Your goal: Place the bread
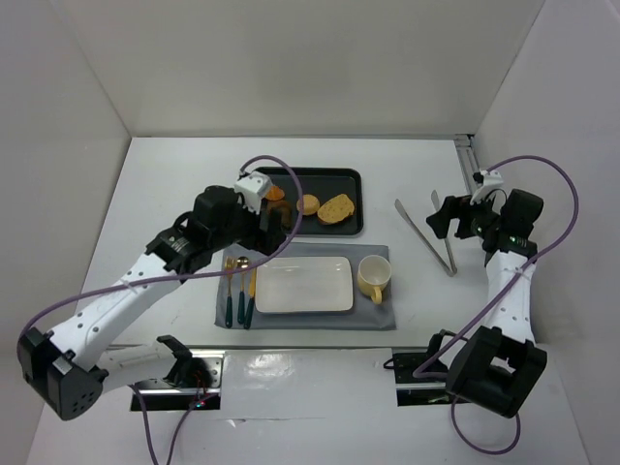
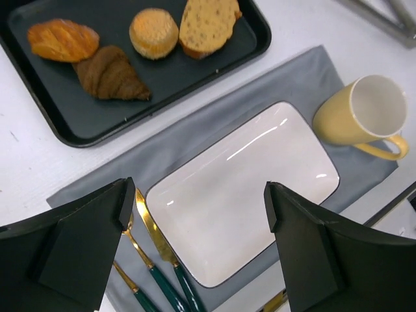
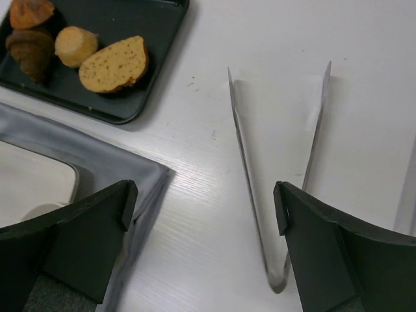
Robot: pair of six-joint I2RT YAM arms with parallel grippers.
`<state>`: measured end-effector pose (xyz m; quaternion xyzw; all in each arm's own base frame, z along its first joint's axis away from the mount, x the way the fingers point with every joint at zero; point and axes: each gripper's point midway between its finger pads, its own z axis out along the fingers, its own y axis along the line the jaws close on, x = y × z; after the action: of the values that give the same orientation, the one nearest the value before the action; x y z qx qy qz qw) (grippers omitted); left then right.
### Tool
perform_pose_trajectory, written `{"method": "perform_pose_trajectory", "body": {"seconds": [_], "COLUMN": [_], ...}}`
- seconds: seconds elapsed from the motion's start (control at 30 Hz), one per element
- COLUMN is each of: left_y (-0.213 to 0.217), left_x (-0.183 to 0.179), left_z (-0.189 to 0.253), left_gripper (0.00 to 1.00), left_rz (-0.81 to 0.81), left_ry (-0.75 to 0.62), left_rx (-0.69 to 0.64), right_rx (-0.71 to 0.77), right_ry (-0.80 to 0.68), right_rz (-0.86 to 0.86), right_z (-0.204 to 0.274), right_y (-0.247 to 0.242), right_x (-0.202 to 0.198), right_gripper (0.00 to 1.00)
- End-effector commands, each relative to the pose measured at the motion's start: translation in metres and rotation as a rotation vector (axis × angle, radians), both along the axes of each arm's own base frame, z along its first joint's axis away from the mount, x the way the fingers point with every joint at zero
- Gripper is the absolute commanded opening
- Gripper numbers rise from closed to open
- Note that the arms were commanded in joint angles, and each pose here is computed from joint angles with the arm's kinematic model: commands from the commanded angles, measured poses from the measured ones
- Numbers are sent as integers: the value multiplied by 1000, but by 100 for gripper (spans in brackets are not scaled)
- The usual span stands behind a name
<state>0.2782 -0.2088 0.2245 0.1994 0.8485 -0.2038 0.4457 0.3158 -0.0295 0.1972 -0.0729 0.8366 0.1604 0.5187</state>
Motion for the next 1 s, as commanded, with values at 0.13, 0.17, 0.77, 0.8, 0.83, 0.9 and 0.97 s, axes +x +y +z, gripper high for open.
{"method": "perform_pose_trajectory", "body": {"seconds": [0.13, 0.17, 0.77, 0.8, 0.83, 0.9, 0.97], "left_y": [8, 11, 9, 8, 8, 9, 9], "left_x": [-6, -11, -24, -23, -23, -22, -22], "left_z": [40, 44, 61, 58, 58, 58, 58], "left_gripper": [100, 100, 100, 100, 100, 100, 100], "left_rz": [27, 29, -17, -17, -17, -8, -8], "left_ry": [-153, -169, -212, -205, -205, -207, -207], "left_rx": [-59, -65, -124, -119, -119, -116, -116], "right_rx": [-203, -209, -342, -337, -329, -317, -315], "right_ry": [-61, -43, 187, 197, 192, 201, 200], "right_rz": [83, 67, 8, 11, 19, 28, 42], "right_z": [-18, -24, -120, -126, -125, -129, -134], "right_y": [-16, -21, -66, -67, -66, -64, -64], "right_x": [5, 7, 16, 17, 19, 19, 21], "right_gripper": [65, 46, 100, 100, 100, 100, 100]}}
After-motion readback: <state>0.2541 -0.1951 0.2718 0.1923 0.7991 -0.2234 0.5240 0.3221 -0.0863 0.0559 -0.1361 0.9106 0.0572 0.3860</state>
